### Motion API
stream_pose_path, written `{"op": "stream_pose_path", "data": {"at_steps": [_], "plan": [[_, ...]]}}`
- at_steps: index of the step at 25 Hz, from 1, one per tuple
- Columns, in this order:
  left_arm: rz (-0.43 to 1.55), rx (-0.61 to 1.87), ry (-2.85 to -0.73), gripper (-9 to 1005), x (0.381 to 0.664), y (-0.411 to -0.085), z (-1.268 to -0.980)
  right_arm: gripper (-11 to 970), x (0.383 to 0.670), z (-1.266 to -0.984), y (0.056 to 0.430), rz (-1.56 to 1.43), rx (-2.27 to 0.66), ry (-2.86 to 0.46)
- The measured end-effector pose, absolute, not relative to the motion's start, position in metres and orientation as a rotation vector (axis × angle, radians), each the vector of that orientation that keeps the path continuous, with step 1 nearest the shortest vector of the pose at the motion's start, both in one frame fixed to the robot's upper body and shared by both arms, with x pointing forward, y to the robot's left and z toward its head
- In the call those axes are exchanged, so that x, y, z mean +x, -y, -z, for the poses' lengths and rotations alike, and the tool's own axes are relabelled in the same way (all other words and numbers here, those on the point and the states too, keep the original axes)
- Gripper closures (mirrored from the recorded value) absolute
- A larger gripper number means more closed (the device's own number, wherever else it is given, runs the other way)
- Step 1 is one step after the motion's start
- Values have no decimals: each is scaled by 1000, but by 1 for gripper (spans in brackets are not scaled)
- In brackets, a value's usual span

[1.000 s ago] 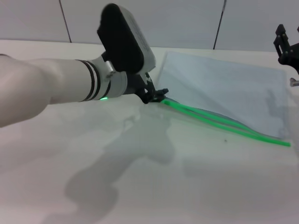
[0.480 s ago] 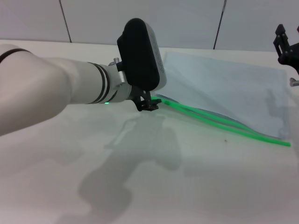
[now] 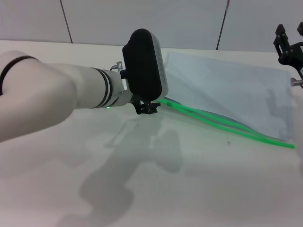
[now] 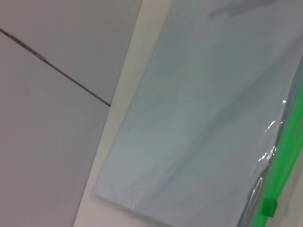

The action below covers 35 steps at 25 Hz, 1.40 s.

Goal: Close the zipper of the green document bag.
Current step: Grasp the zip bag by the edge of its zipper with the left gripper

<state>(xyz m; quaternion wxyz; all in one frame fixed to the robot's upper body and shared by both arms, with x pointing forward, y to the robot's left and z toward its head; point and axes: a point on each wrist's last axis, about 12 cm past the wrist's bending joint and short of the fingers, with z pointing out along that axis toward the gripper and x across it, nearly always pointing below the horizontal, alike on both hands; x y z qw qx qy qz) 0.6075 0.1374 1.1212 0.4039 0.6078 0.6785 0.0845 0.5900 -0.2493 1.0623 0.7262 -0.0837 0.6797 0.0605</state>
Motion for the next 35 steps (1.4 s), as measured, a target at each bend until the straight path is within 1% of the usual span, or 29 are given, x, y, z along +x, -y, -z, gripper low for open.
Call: {"op": "stream_pose_path", "data": {"at_steps": [15, 35], "plan": [[-258, 1574, -1612, 258, 608, -129, -1103, 432, 590, -1063, 248, -136, -186, -1498], [-279, 1591, -1535, 258, 610, -120, -1098, 432, 592, -1064, 248, -137, -189, -1495]]}}
